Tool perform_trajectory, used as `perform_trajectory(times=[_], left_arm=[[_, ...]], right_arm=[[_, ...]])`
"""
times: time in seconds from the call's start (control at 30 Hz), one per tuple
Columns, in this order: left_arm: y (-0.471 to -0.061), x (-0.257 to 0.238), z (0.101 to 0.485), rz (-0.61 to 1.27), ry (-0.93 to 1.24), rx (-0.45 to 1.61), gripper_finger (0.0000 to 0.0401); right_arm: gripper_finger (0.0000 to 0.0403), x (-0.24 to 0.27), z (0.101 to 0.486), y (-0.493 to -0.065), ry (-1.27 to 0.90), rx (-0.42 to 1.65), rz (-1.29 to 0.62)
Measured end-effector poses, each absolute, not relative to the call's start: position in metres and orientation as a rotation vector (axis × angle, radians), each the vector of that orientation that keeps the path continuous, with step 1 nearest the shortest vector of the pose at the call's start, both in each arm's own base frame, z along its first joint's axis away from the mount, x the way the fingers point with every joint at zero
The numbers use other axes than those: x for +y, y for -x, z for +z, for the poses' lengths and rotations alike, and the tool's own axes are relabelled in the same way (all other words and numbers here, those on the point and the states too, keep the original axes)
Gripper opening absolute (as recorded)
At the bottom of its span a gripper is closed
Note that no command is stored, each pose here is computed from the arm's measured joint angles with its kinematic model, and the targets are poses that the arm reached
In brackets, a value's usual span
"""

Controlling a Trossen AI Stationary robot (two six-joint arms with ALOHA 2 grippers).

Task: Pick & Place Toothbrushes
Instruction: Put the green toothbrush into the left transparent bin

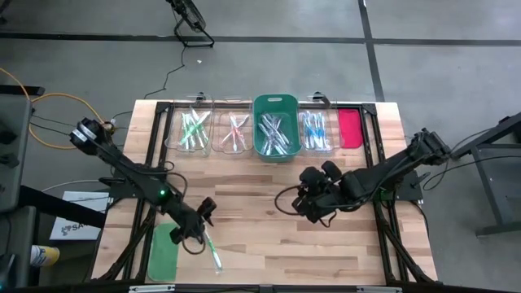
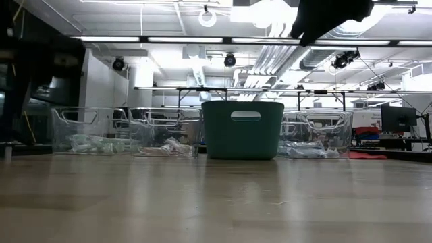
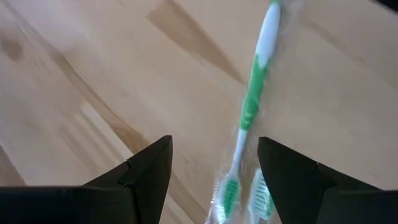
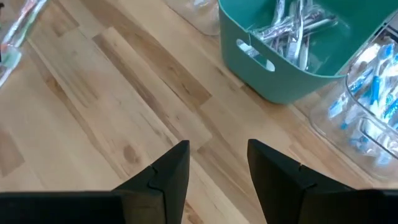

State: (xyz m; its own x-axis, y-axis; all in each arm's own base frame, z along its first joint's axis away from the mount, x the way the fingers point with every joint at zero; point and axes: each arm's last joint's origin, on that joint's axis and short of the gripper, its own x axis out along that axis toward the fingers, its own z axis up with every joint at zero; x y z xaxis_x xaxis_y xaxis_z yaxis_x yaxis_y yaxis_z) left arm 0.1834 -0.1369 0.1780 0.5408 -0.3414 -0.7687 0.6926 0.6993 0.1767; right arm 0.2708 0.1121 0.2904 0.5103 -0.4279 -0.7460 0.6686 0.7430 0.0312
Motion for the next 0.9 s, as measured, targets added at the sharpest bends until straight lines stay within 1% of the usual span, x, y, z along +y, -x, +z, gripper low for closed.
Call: perform_trajectory(times=[0.1, 0.37, 0.53, 0.73, 0.8, 0.9], left_arm=[[-0.185, -0.141, 0.167, -0.648, -0.488, 0.829, 0.0229], [-0.199, -0.153, 0.153, -0.682, -0.459, 0.792, 0.0229], [-0.206, -0.160, 0.140, -0.721, -0.462, 0.851, 0.0229], [-0.217, -0.168, 0.135, -0.758, -0.493, 0.869, 0.0229], [-0.218, -0.169, 0.134, -0.764, -0.504, 0.867, 0.0221], [-0.218, -0.170, 0.133, -0.768, -0.506, 0.872, 0.0190]], right_arm=[[0.0155, 0.112, 0.291, -0.272, -0.343, 0.785, -0.672], [0.0155, 0.113, 0.291, -0.273, -0.353, 0.773, -0.667], [0.0155, 0.113, 0.292, -0.273, -0.356, 0.768, -0.665], [0.0155, 0.113, 0.292, -0.274, -0.354, 0.766, -0.660], [0.0155, 0.113, 0.292, -0.274, -0.354, 0.765, -0.660], [0.0155, 0.113, 0.292, -0.274, -0.355, 0.766, -0.659]])
